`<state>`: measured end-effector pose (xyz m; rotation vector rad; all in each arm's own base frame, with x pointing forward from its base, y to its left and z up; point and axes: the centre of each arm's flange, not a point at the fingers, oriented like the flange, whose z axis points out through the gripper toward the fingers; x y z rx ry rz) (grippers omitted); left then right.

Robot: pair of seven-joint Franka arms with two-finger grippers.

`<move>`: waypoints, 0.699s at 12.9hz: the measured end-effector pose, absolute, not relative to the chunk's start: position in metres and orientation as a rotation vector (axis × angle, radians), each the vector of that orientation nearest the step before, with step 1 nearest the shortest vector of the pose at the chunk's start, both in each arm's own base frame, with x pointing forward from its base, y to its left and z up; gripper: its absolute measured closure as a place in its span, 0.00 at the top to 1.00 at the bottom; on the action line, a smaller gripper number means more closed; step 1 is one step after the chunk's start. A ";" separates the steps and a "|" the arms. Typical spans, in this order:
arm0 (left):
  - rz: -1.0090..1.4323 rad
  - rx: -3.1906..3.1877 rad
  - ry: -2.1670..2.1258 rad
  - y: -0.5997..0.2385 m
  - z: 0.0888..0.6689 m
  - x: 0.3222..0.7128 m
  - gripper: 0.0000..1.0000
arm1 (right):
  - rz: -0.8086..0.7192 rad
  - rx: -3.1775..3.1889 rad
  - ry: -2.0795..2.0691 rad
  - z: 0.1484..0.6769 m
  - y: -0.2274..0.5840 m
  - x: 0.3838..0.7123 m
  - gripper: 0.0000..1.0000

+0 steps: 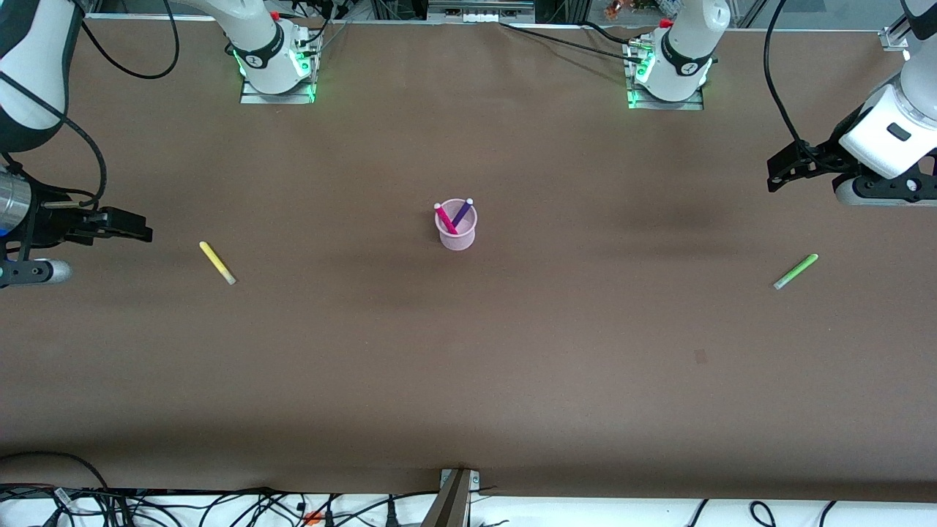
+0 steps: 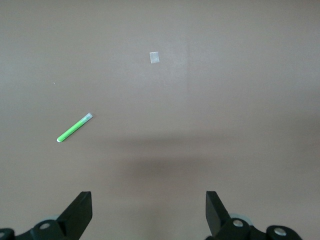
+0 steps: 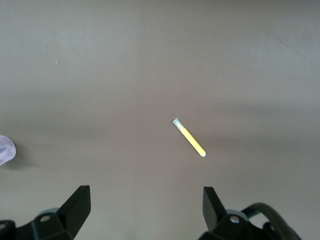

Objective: Organize pens into pink holder with both arms

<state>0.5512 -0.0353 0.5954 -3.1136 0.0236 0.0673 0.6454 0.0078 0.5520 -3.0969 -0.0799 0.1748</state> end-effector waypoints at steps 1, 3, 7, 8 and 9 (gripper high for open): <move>0.067 -3.114 0.032 -0.035 0.595 0.551 1.00 | 0.158 -3.101 -0.086 0.552 0.011 0.647 1.00; 0.068 -3.114 0.055 -0.034 0.596 0.551 1.00 | 0.162 -3.104 -0.099 0.549 0.018 0.648 1.00; 0.073 -3.114 0.102 -0.023 0.595 0.552 1.00 | 0.167 -3.111 -0.041 0.547 0.021 0.649 1.00; 0.073 -3.114 0.104 -0.019 0.595 0.552 1.00 | 0.170 -3.113 -0.009 0.547 0.020 0.649 1.00; 0.073 -3.115 0.103 -0.016 0.595 0.552 1.00 | 0.179 -3.117 0.002 0.545 0.020 0.649 1.00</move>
